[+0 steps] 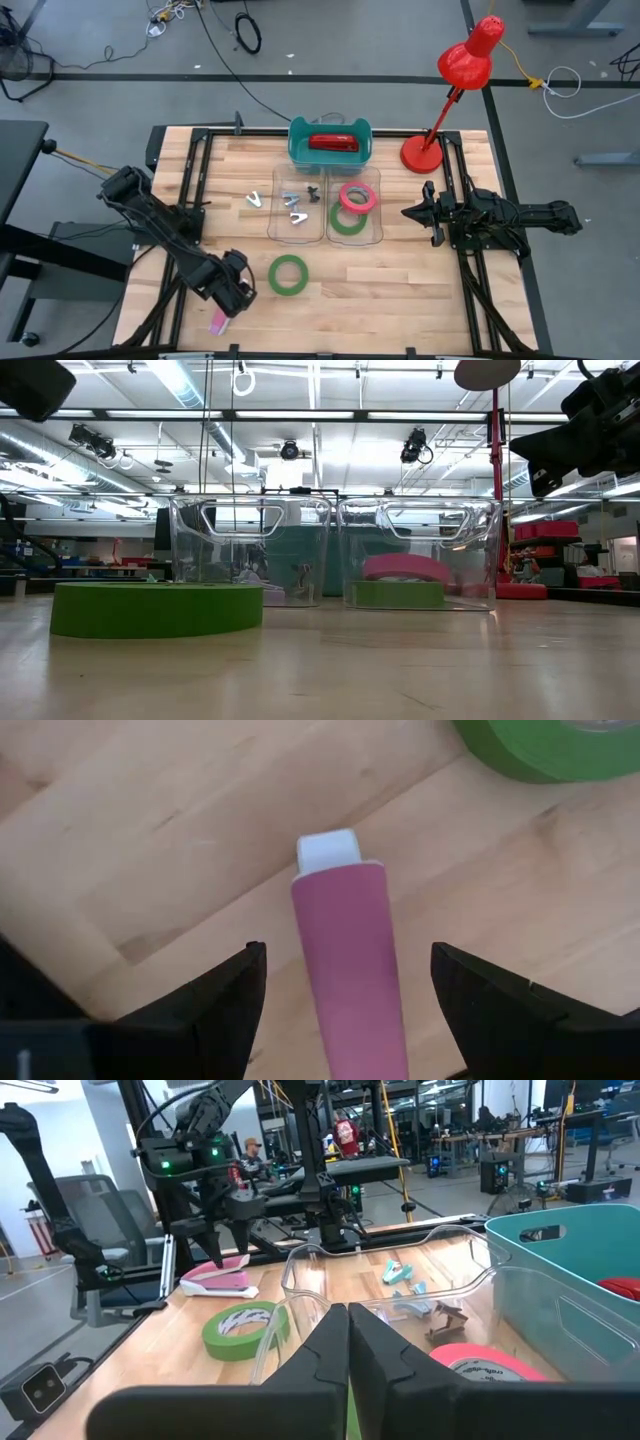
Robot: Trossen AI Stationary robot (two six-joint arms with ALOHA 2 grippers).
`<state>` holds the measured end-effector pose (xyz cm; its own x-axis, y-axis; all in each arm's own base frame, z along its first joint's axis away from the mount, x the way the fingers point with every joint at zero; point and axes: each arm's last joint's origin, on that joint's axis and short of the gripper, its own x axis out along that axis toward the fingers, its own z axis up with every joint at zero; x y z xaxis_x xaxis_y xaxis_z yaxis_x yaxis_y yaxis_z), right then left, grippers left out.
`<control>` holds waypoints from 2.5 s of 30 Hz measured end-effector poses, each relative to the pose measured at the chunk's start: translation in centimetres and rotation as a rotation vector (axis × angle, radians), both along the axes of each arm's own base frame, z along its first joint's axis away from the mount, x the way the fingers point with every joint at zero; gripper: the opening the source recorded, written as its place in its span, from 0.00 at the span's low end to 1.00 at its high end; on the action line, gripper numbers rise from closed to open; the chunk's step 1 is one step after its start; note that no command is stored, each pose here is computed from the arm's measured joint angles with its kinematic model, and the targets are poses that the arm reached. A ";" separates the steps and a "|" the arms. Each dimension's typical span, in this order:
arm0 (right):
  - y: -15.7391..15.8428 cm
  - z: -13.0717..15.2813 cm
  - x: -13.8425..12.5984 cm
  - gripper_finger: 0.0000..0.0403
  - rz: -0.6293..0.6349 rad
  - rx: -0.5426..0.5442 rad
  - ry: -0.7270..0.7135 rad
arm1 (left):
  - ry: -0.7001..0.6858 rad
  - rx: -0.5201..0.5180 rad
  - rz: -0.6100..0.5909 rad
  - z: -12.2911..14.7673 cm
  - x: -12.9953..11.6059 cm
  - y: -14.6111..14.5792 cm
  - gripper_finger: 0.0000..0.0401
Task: Pick and place Stapler, Stapler remover, tape
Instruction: Put the pink stapler into the blue bin
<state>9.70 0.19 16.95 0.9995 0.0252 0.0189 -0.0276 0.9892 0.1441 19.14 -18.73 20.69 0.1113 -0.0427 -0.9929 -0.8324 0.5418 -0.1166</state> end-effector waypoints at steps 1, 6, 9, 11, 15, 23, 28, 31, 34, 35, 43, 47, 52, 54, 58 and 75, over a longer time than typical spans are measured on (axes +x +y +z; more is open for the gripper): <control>0.0 0.0 0.0 0.02 0.000 0.000 0.000 | -0.005 -0.005 0.000 -0.3 0.0 0.0 0.71; 0.0 0.0 0.0 0.02 0.000 0.000 0.000 | -0.010 -0.019 -0.004 -1.5 -0.2 0.2 0.71; 0.0 0.0 0.0 0.02 0.000 0.000 0.000 | 0.009 -0.027 -0.006 -2.2 -0.5 0.4 0.71; 0.0 0.0 0.0 0.02 0.000 0.000 0.000 | 0.026 -0.030 -0.007 -2.6 -0.7 0.5 0.71; 0.0 0.0 0.0 0.02 0.000 0.000 0.000 | 0.034 -0.034 -0.010 -2.9 -0.8 0.6 0.69; 0.0 0.0 0.0 0.02 0.000 0.000 0.000 | 0.012 -0.051 -0.035 -2.8 -0.6 0.4 0.51; 0.0 0.0 0.0 0.02 0.000 0.000 0.000 | 0.004 -0.059 -0.035 -2.8 -0.5 0.3 0.40; 0.0 0.0 0.0 0.02 0.000 0.000 0.000 | -0.004 -0.066 -0.036 -2.8 -0.4 0.2 0.35; 0.0 0.0 0.0 0.02 0.000 0.000 0.000 | -0.009 -0.070 -0.037 -2.8 -0.4 0.2 0.34; 0.0 0.0 0.0 0.02 0.000 0.000 0.000 | -0.011 -0.071 -0.039 -2.8 -0.4 0.2 0.34; 0.0 0.0 0.0 0.02 0.000 0.000 0.000 | -0.018 -0.070 -0.047 -2.8 -0.3 0.2 0.34; 0.0 0.0 0.0 0.02 0.000 0.000 0.000 | -0.033 -0.057 -0.090 -1.8 0.1 0.1 0.34; 0.0 0.0 0.0 0.02 0.000 0.000 0.000 | -0.089 -0.041 -0.119 0.5 0.6 0.7 0.35; 0.0 0.0 0.0 0.02 0.000 0.000 0.000 | -0.110 -0.026 -0.126 1.7 0.8 1.2 0.34; 0.0 0.0 0.0 0.02 0.000 0.000 0.000 | -0.141 0.028 -0.143 3.9 1.1 2.3 0.35; 0.0 0.0 0.0 0.02 0.000 0.000 0.000 | -0.294 0.286 -0.389 11.4 5.3 10.0 0.35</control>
